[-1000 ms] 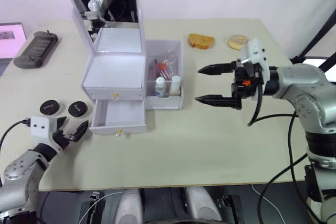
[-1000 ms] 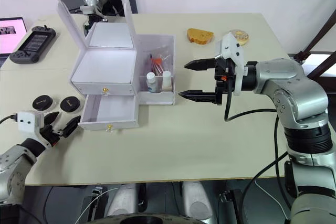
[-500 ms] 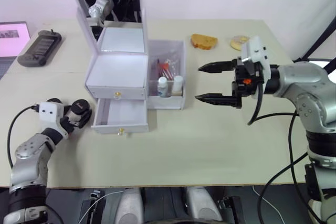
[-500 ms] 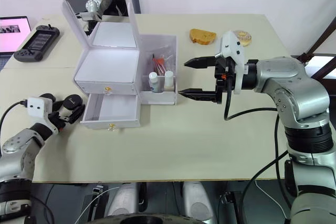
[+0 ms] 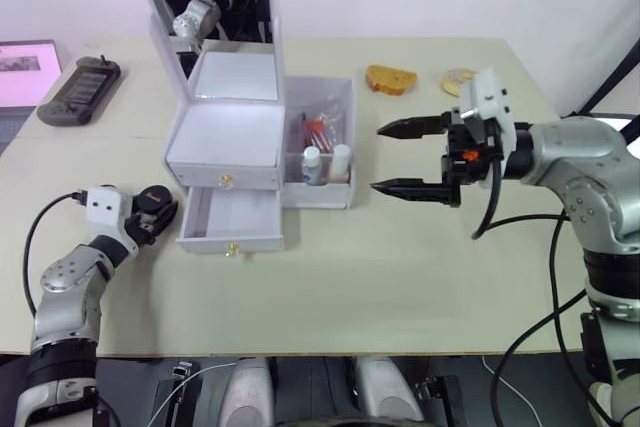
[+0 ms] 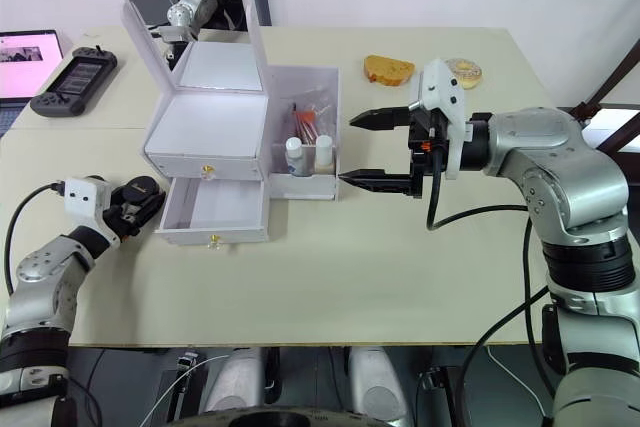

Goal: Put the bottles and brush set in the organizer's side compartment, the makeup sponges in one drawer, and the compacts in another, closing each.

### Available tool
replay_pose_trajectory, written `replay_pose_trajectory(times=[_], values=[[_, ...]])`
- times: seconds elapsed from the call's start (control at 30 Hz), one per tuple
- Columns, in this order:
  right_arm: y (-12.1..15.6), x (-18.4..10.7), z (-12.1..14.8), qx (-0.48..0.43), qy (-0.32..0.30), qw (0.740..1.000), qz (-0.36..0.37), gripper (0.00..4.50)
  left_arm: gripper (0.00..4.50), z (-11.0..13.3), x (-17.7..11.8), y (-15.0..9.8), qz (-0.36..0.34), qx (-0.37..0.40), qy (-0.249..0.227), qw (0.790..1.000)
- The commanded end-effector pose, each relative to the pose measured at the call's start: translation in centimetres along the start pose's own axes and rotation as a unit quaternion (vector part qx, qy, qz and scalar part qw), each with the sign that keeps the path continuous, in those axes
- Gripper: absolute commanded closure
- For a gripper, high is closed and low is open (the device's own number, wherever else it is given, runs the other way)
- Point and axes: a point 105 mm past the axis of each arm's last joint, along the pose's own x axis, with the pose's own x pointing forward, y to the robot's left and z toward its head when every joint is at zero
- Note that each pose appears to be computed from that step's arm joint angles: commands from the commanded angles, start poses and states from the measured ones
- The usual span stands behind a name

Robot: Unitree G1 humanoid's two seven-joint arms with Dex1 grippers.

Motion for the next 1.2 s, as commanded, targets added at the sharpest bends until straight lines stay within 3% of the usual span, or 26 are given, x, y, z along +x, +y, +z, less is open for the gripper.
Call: replay_pose_trajectory(times=[0.03,0.33,0.43,0.53,0.73,1.2], values=[[0.2,-0.1,1.6,-0.035,-0.015,0.999,0.005,0.0,1.85,0.2,-0.9,0.8,0.009,0.006,0.001,1.0],[0.4,0.0,1.9,-0.035,-0.016,0.999,0.032,0.0,1.85,5.0,-4.3,1.1,-0.028,0.013,-0.026,0.999],[0.2,0.4,2.1,-0.038,-0.022,0.998,0.041,0.0,1.85,9.0,-6.8,-0.7,-0.11,0.019,-0.057,0.992],[0.2,0.7,2.2,-0.04,-0.026,0.998,0.049,0.0,1.85,10.8,-8.3,-2.9,-0.182,0.014,-0.061,0.981],[0.1,1.1,2.3,-0.042,-0.033,0.997,0.053,0.0,1.85,11.5,-7.4,-6.5,-0.261,0.027,-0.032,0.964],[0.6,0.3,2.5,-0.045,-0.032,0.998,0.02,0.0,1.85,9.5,-3.5,-8.1,-0.307,0.057,0.001,0.95]])
